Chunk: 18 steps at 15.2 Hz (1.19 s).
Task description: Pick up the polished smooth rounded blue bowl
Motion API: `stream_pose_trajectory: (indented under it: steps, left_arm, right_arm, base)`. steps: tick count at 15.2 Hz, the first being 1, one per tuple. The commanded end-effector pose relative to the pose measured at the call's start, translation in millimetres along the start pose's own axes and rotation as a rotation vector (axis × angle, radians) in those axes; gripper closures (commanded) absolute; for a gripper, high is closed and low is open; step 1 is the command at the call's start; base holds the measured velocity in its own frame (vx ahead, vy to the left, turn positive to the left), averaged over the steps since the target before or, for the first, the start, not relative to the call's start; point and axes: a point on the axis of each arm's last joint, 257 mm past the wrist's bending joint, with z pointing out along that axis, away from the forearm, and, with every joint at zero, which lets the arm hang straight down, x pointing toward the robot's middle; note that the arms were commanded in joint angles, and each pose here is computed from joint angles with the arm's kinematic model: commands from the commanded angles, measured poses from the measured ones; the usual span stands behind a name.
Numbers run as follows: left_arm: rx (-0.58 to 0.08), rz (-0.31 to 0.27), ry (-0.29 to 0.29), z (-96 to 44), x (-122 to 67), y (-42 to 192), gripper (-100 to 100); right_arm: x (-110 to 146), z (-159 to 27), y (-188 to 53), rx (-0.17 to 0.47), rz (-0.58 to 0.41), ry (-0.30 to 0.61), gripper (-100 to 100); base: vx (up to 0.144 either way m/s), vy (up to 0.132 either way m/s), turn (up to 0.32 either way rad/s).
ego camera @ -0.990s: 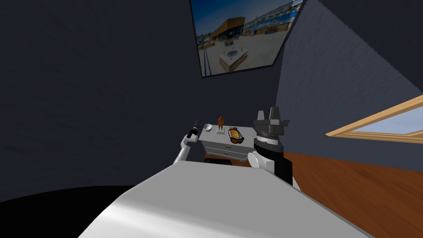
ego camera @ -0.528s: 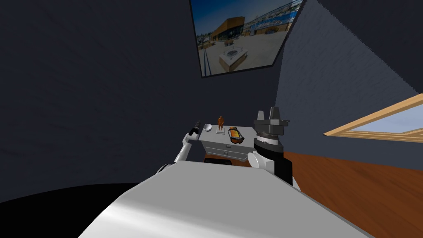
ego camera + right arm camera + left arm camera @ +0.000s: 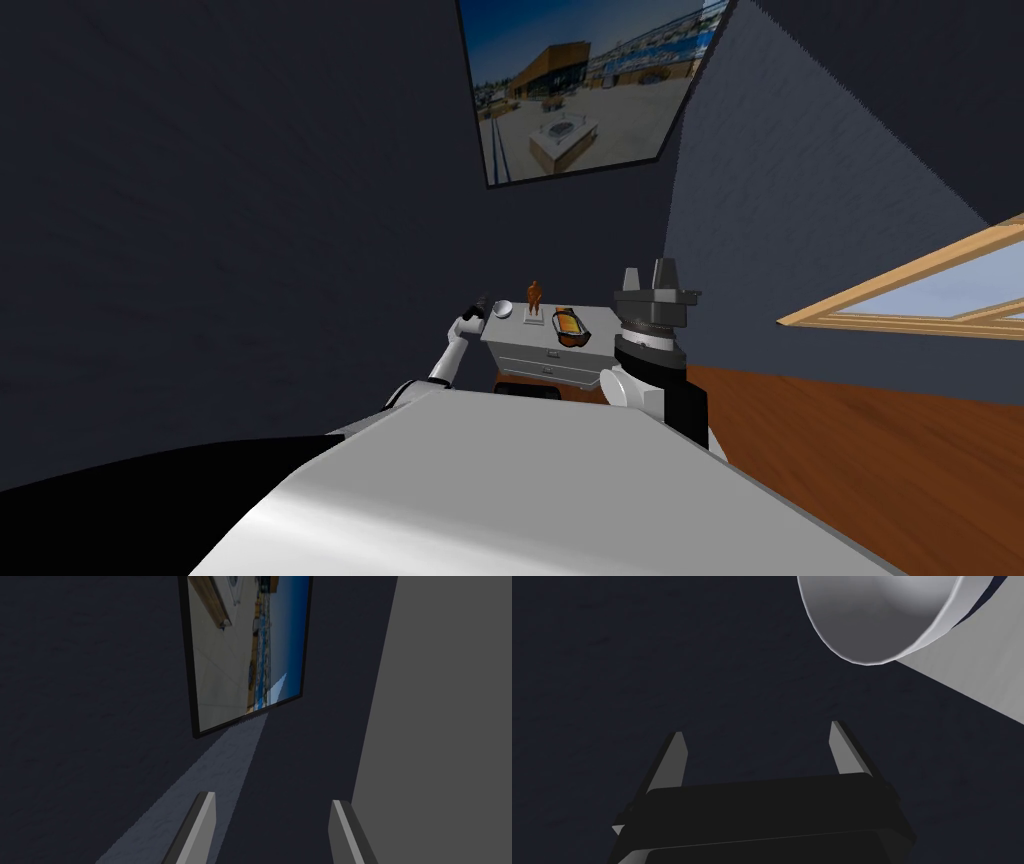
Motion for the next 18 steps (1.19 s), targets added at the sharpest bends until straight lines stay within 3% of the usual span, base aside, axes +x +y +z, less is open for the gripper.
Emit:
stream_pose_trajectory:
  steps: [1, 2, 7, 9, 10, 12, 18]
  left_arm:
    - [-0.031, -0.001, 0.001, 3.7, 0.6, 7.9, -100]
    - [-0.069, -0.006, 0.008, 11.0, 4.9, 9.8, -100]
    - [-0.18, -0.01, 0.014, 20.0, 9.9, 35.4, -100]
    - [-0.219, -0.014, 0.022, 25.7, 15.5, 34.5, -100]
    - [-0.251, -0.014, 0.021, 25.1, 15.0, 46.9, -100]
    - [-0.284, -0.017, 0.028, 29.3, 20.7, 44.0, -100]
    - [-0.397, -0.019, 0.032, 29.3, 25.4, 71.0, -100]
  right_arm:
    - [0.0, 0.0, 0.0, 0.0, 0.0, 0.0, 0]
    - [0.0, 0.0, 0.0, 0.0, 0.0, 0.0, 0]
    - [0.0, 0.0, 0.0, 0.0, 0.0, 0.0, 0]
    - [0.0, 0.0, 0.0, 0.0, 0.0, 0.0, 0]
    - [0.0, 0.0, 0.0, 0.0, 0.0, 0.0, 0]
    - [0.0, 0.0, 0.0, 0.0, 0.0, 0.0, 0]
    - [0.0, 0.0, 0.0, 0.0, 0.0, 0.0, 0]
  base:
    - [0.003, 0.008, 0.002]
    - [0.003, 0.012, -0.023]
    - [0.005, 0.014, -0.024]
    - [0.004, 0.009, -0.011]
    - [0.007, 0.014, -0.034]
    - [0.008, 0.014, -0.024]
    - [0.007, 0.012, -0.02]
